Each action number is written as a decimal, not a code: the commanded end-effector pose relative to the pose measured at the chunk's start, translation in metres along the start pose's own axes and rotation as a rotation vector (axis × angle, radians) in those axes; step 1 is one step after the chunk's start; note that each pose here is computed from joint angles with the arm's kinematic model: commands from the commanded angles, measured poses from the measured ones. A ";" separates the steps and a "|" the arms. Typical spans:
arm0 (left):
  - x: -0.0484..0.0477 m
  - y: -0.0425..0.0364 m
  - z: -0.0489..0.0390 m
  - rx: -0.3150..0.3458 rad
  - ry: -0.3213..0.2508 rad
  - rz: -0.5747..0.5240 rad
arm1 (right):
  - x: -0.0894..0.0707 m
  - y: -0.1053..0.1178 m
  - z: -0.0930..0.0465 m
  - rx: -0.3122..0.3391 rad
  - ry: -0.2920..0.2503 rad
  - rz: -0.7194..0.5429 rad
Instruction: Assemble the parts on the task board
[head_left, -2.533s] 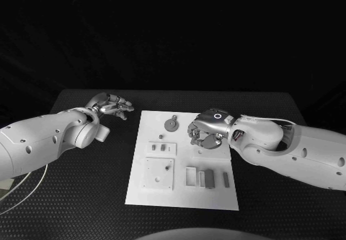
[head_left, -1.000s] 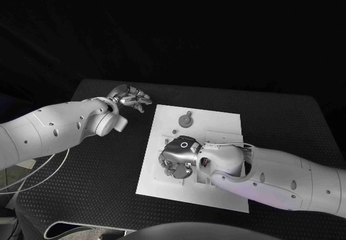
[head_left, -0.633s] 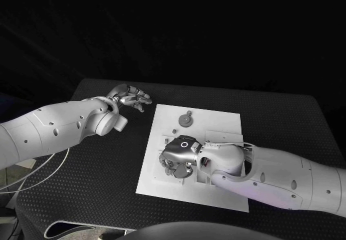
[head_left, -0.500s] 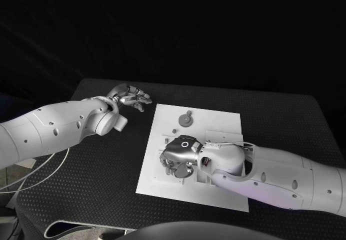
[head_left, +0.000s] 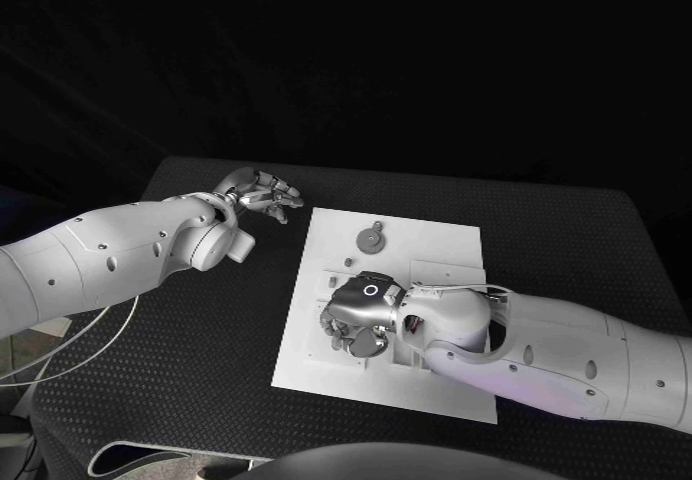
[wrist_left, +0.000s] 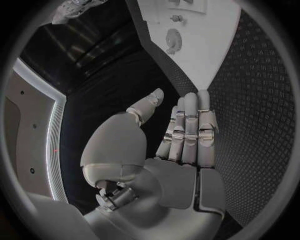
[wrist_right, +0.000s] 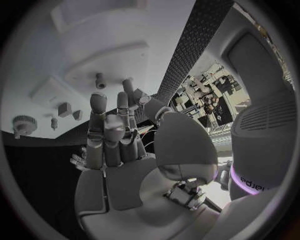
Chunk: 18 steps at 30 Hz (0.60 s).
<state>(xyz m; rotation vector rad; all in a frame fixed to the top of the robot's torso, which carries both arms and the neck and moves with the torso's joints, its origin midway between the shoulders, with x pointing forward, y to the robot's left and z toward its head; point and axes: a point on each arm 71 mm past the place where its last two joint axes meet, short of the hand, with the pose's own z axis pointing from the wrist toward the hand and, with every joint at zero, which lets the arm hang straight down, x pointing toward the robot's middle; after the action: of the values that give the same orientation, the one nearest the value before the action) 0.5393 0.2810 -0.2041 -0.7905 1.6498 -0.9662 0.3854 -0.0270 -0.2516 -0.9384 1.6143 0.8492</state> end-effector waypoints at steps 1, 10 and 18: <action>0.0016 -0.0019 0.0005 0.009 0.011 -0.001 | 0.006 0.000 -0.001 0.000 0.040 -0.006; 0.0014 -0.0018 0.0005 0.008 0.010 -0.001 | 0.006 0.000 -0.002 -0.004 0.044 -0.002; 0.0014 -0.0018 0.0004 0.009 0.010 -0.001 | 0.007 0.001 -0.002 -0.006 0.050 0.000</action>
<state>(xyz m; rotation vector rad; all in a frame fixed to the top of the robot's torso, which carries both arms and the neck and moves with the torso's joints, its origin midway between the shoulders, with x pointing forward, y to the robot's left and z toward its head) 0.5394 0.2812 -0.2042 -0.7911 1.6499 -0.9652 0.3835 -0.0272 -0.2527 -0.9466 1.6212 0.8565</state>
